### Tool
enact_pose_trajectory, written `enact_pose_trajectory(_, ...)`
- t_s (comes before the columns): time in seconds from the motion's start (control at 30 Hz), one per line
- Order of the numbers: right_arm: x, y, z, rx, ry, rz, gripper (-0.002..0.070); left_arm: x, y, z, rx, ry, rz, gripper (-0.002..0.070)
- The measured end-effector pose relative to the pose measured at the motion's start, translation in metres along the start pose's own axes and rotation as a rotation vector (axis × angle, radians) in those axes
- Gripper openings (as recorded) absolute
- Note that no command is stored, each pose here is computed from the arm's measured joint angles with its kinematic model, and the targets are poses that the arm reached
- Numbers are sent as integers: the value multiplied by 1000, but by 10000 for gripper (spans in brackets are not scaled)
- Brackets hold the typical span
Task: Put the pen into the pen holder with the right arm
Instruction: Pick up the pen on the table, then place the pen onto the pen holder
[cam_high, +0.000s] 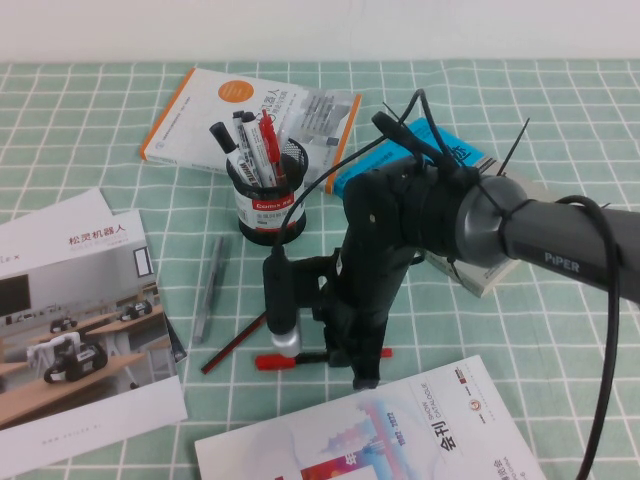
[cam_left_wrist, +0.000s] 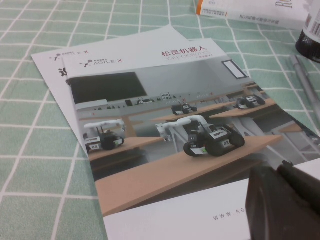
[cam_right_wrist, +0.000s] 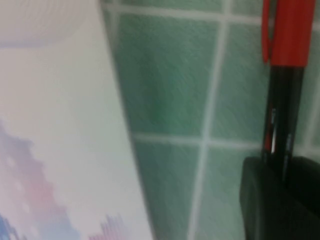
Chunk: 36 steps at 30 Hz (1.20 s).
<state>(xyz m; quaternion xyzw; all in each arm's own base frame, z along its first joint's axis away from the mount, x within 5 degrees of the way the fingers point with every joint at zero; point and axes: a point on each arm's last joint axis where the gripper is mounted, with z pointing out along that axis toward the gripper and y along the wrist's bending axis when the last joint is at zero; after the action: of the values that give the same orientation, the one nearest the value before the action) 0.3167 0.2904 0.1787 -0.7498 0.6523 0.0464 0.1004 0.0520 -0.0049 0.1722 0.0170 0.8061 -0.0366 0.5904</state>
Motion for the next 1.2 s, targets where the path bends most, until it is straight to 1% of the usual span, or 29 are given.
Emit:
enact_pose_trajectory(0.1, 2, 0, -13, 36, -6, 38, 58, 0, 0, 0, 0, 0, 0, -6)
enact_pose_trajectory(0.2, 0, 2, -49, 122, -76, 108, 58, 0, 0, 0, 0, 0, 0, -6)
enact_pose_trajectory(0.33, -3, 15, -101, 316, -308, 218, 58, 0, 0, 0, 0, 0, 0, -6)
enact_pose_trajectory(0.43, 2, 27, -125, 464, -513, 328, 58, 0, 0, 0, 0, 0, 0, -6)
enact_pose_trajectory(0.53, 13, 35, -131, 596, -679, 487, 58, 0, 0, 0, 0, 0, 0, -6)
enact_pose_trajectory(0.6, 21, 33, -129, 681, -758, 607, 58, 0, 0, 0, 0, 0, 0, -6)
enact_pose_trajectory(0.7, 28, 26, -125, 781, -815, 724, 58, 0, 0, 0, 0, 0, 0, -6)
enact_pose_trajectory(0.83, 30, 15, -118, 865, -888, 795, 58, 0, 0, 0, 0, 0, 0, -6)
enact_pose_trajectory(0.93, 25, 7, -112, 886, -1023, 838, 58, 0, 0, 0, 0, 0, 0, -6)
enact_pose_trajectory(1.07, 15, 0, -103, 875, -1239, 801, 58, 0, 0, 0, 0, 0, 0, -6)
enact_pose_trajectory(1.2, 9, -6, -84, 866, -1380, 764, 58, 0, 0, 0, 0, 0, 0, -6)
